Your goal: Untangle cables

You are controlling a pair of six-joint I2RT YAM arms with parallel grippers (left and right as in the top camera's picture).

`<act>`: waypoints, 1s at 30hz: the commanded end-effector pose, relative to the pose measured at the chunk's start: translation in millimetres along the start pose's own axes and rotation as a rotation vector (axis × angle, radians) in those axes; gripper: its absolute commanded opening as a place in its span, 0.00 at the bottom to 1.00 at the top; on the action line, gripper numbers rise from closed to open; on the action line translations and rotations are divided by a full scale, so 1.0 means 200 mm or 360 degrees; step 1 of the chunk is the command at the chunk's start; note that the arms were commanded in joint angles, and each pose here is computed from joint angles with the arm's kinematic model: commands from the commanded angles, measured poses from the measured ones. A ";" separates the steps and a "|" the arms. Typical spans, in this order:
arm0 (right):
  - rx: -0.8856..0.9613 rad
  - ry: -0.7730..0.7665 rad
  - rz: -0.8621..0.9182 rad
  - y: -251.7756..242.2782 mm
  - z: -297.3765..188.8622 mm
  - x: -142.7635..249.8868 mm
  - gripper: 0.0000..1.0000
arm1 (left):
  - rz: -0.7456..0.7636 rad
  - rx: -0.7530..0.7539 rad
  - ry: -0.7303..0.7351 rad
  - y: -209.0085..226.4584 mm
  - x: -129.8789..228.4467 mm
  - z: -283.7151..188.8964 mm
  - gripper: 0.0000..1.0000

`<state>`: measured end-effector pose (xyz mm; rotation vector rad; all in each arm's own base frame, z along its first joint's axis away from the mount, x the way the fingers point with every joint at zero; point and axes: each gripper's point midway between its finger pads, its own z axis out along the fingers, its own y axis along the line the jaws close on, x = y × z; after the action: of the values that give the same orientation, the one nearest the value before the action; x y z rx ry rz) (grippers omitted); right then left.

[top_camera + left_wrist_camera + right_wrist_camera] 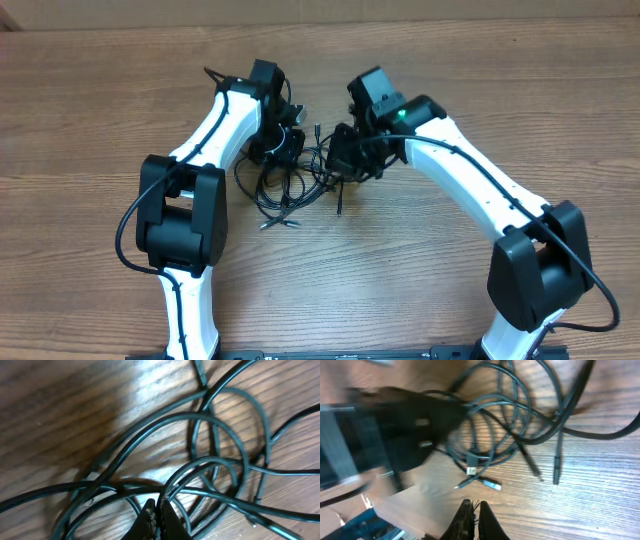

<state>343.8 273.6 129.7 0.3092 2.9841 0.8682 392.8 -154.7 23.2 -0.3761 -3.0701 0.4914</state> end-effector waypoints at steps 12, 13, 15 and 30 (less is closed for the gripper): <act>0.0224 -0.0216 0.0207 -0.19 -0.02 -0.10 0.74 | 0.0046 0.0175 0.0040 -0.09 0.03 0.03 0.04; 0.0234 -0.0234 0.0226 -0.21 -0.01 -0.10 0.73 | 0.0064 0.0219 0.0036 -0.11 0.03 0.01 0.04; 0.0256 -0.0299 0.0237 -0.24 0.00 -0.15 0.69 | 0.0095 0.0276 0.0029 -0.13 0.02 -0.04 0.04; 0.0214 -0.0312 0.0386 -0.33 0.03 -0.19 0.59 | 0.0081 0.0466 0.0014 -0.21 -0.02 -0.26 0.04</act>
<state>380.4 211.3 92.2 0.6681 2.8493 0.5892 385.5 -168.8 77.2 -0.3902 -2.9323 0.8359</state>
